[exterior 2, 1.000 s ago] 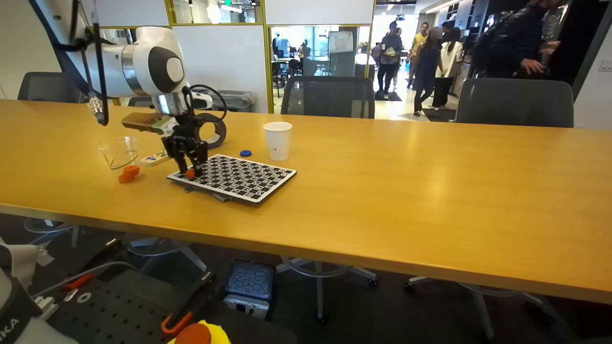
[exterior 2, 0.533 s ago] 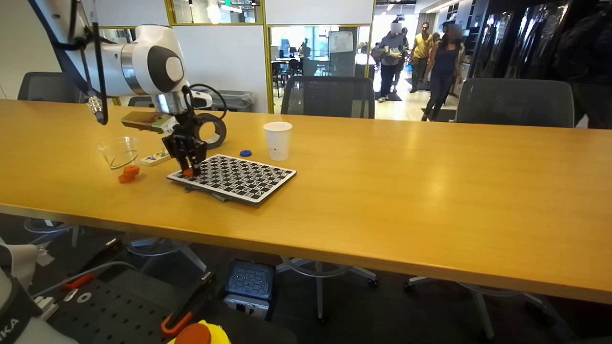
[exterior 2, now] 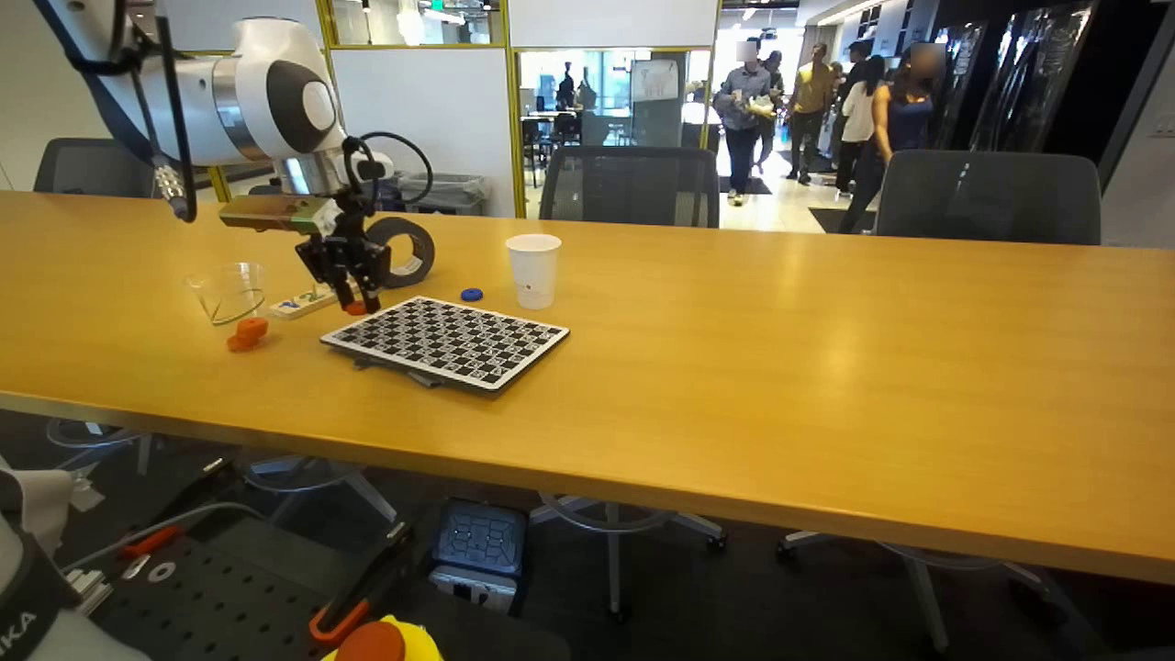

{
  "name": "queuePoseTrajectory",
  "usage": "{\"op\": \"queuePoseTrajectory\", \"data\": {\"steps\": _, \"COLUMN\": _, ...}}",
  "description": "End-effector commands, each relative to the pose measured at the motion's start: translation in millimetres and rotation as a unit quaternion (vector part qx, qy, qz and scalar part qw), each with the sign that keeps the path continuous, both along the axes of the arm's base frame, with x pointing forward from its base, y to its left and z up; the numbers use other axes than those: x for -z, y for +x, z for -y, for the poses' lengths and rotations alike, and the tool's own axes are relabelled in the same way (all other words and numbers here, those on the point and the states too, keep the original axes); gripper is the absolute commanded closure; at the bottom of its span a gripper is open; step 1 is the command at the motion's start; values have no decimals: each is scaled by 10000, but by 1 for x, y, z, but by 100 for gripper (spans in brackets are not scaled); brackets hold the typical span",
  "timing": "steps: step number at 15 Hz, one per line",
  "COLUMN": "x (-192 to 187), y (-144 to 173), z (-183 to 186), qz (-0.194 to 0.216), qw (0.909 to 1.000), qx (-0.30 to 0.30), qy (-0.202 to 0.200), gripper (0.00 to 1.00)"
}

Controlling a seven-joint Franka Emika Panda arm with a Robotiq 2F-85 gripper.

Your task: Pick up the orange and blue objects on the table and put them in the two cups

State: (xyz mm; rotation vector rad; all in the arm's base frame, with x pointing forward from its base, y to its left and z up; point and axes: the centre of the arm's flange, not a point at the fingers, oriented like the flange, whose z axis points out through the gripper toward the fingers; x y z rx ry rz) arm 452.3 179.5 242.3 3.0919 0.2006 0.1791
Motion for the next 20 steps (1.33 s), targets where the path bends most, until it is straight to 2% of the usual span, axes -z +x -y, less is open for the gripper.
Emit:
{"op": "queuePoseTrajectory", "data": {"steps": 1, "x": -37, "y": -20, "z": -18, "qz": 425, "qw": 9986, "qx": -169, "qy": -273, "gripper": 79}}
{"op": "queuePoseTrajectory", "data": {"steps": 7, "x": -72, "y": -44, "z": -56, "qz": 769, "qw": 9914, "qx": -887, "qy": -574, "gripper": 79}}
{"op": "queuePoseTrajectory", "data": {"steps": 9, "x": -78, "y": -55, "z": -72, "qz": 828, "qw": 9875, "qx": -1220, "qy": -550, "gripper": 79}}
{"op": "queuePoseTrajectory", "data": {"steps": 15, "x": -77, "y": -86, "z": -112, "qz": 722, "qw": 9692, "qx": -2320, "qy": -390, "gripper": 79}}
{"op": "queuePoseTrajectory", "data": {"steps": 20, "x": -77, "y": -96, "z": -122, "qz": 686, "qw": 9593, "qx": -2712, "qy": -395, "gripper": 79}}
